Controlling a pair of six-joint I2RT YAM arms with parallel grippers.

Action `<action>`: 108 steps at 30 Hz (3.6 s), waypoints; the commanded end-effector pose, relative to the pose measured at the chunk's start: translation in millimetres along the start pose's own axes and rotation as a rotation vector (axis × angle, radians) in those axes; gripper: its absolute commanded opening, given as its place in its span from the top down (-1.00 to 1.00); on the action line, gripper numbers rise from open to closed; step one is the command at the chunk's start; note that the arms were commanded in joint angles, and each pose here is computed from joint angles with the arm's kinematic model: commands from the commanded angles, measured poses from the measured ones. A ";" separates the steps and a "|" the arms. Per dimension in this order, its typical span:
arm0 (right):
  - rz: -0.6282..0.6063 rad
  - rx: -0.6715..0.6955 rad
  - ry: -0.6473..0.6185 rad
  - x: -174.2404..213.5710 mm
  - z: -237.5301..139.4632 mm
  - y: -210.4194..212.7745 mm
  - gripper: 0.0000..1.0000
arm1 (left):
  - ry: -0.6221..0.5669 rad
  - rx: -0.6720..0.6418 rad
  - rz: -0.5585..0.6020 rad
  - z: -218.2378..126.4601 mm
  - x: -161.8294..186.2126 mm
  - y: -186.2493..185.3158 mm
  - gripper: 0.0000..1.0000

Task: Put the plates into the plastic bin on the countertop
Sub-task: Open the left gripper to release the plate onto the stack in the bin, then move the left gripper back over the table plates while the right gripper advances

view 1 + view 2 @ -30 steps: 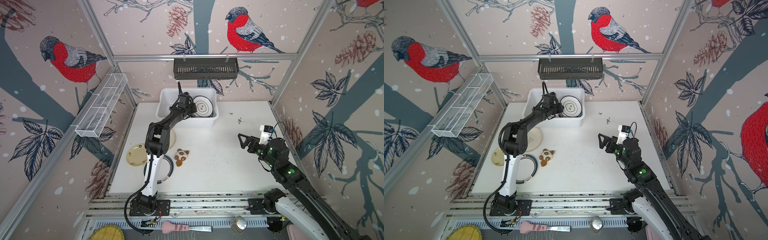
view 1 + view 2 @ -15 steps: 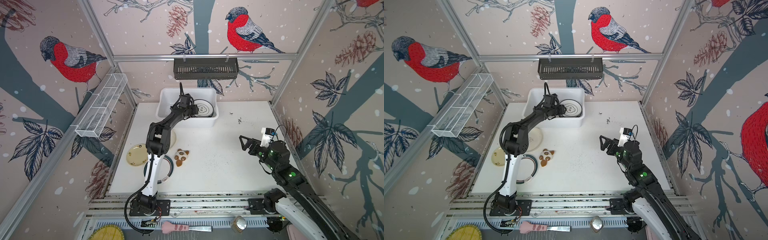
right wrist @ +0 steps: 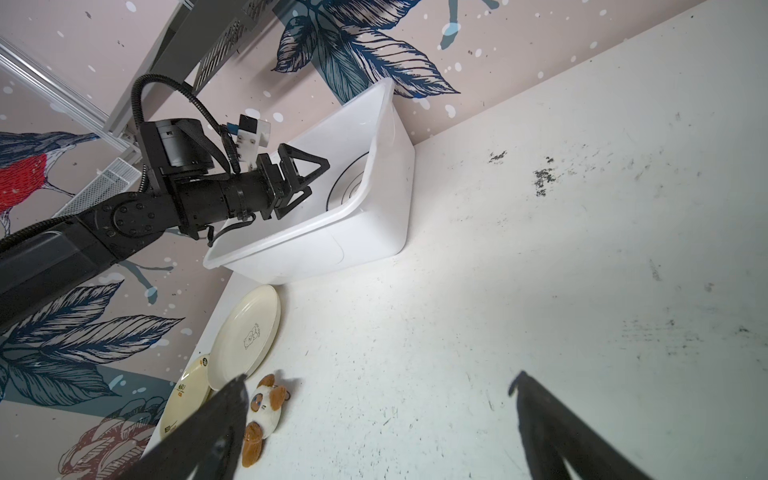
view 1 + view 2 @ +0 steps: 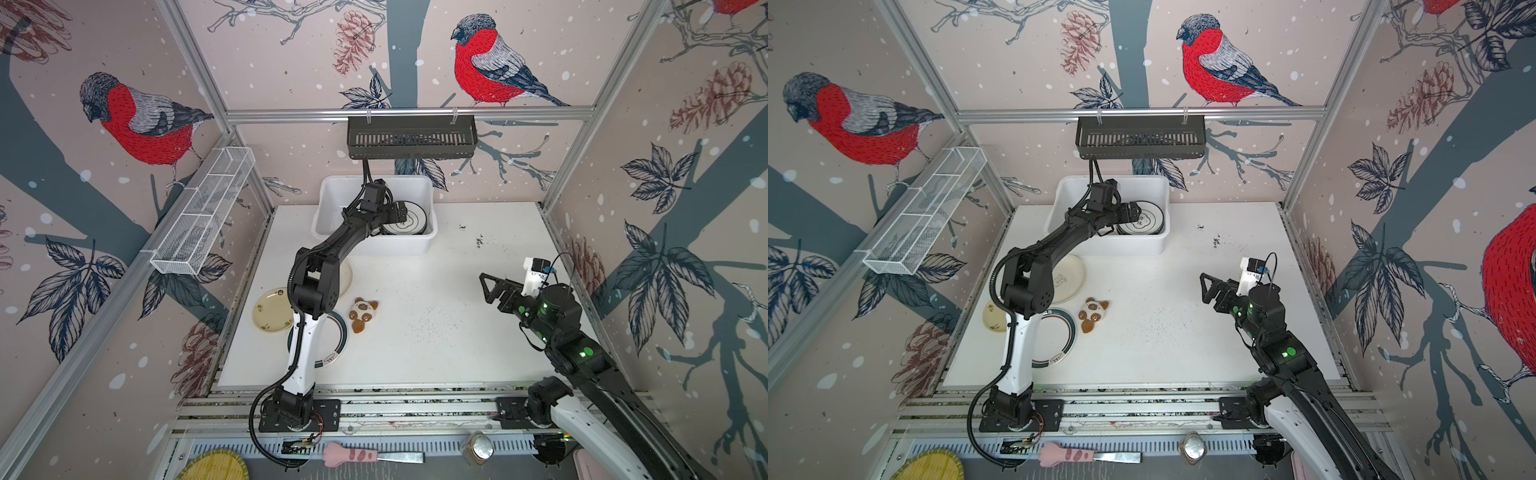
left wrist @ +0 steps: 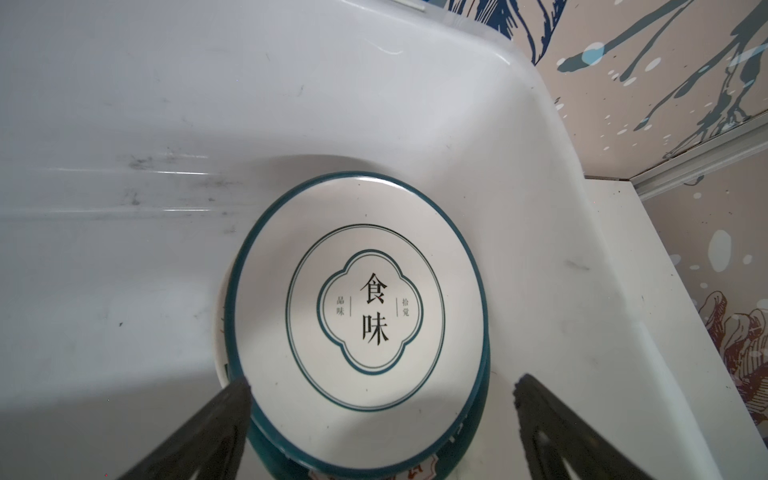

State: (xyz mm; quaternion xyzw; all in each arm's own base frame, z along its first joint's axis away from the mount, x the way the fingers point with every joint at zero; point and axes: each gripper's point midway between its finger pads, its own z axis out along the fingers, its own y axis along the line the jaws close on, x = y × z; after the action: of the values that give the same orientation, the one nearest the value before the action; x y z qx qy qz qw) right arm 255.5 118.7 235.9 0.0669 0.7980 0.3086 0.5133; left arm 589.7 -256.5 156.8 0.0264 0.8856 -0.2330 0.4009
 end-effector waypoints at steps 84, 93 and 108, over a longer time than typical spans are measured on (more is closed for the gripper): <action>-0.203 -0.333 0.321 62.5 101.6 66.8 -0.99 | 0.189 -0.682 -0.540 -300.4 264.6 150.4 -0.95; -0.171 -0.341 0.330 62.9 102.0 64.4 -0.99 | 0.214 -0.530 -0.538 -262.2 266.6 135.6 -0.94; -0.139 -0.352 0.370 68.3 106.0 63.4 -0.99 | 0.242 -0.372 -0.473 -222.2 266.5 121.1 -0.74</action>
State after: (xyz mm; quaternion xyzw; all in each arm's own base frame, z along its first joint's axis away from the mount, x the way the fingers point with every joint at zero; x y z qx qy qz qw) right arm 300.6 241.3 181.9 -0.1335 0.8211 0.4054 0.3789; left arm 275.4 -79.6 43.5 -0.2383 0.9390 -0.1203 0.2170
